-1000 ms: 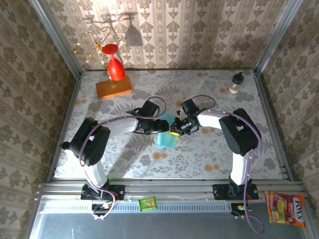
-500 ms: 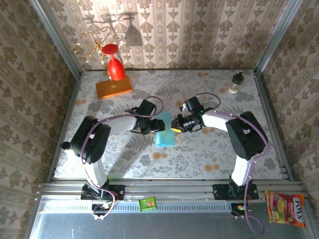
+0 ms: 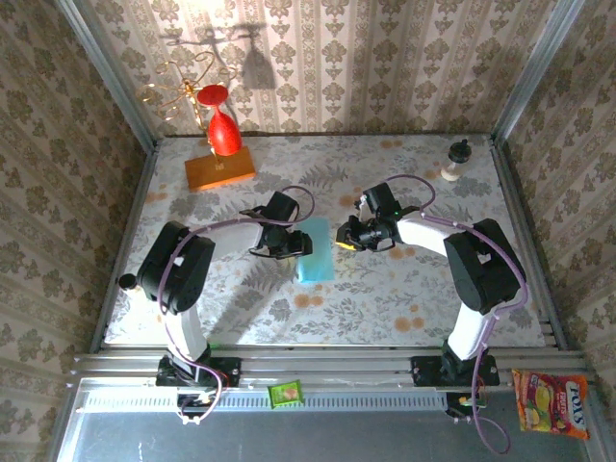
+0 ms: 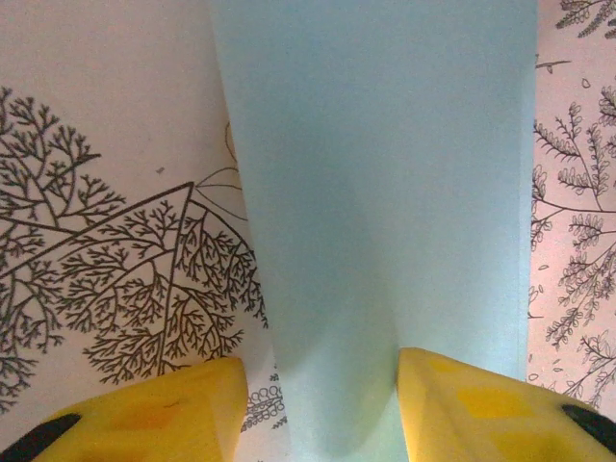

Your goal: Fold a paper plane with a square sheet of paper (pick it up from the middle)

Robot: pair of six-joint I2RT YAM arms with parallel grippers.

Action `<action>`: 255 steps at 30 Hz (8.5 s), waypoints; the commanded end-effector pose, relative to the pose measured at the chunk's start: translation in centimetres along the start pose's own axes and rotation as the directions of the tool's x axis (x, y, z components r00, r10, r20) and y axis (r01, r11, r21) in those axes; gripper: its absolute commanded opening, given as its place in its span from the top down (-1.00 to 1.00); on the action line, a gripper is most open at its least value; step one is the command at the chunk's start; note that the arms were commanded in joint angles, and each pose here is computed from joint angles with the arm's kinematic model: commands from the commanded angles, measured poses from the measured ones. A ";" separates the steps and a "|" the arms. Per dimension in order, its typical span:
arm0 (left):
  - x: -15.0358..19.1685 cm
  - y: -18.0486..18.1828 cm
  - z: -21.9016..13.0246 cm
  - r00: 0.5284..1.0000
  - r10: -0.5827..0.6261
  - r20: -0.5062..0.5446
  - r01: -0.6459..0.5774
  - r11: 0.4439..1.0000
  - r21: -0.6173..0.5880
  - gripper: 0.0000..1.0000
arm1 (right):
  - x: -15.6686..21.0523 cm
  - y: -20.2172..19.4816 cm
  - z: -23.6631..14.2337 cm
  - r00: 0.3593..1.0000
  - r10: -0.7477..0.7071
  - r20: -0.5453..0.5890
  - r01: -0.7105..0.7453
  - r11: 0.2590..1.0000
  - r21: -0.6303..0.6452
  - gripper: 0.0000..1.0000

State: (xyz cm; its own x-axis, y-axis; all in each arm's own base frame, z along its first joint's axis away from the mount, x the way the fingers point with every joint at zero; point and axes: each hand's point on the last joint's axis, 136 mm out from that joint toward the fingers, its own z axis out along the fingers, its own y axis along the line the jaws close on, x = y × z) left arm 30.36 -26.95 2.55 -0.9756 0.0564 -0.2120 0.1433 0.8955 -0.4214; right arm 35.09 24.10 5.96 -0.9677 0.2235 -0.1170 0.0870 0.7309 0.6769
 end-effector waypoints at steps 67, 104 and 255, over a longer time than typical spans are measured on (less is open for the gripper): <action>5.4 3.3 7.2 0.956 0.013 -0.293 -0.073 0.978 -0.195 0.01 | 0.7 -1.5 0.8 0.999 0.035 -0.026 -0.035 0.999 0.024 0.63; 6.0 4.5 8.4 0.949 -0.018 -0.315 -0.055 0.974 -0.221 -0.01 | 1.7 -0.4 2.9 0.995 0.025 -0.095 -0.029 0.999 -0.043 0.68; -5.2 3.7 1.4 0.954 -0.300 0.025 0.278 0.909 0.309 0.76 | 8.1 -14.6 5.5 0.953 0.139 -0.271 0.006 0.882 0.471 0.88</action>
State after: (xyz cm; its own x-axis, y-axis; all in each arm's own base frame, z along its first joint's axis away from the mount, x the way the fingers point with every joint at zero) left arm 35.59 -28.39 2.57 -0.9801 -0.1661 -0.1088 -0.0232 0.6398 -0.7682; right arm 34.26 26.81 0.58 -0.9963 0.0699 -0.0492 0.0220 0.7664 0.6420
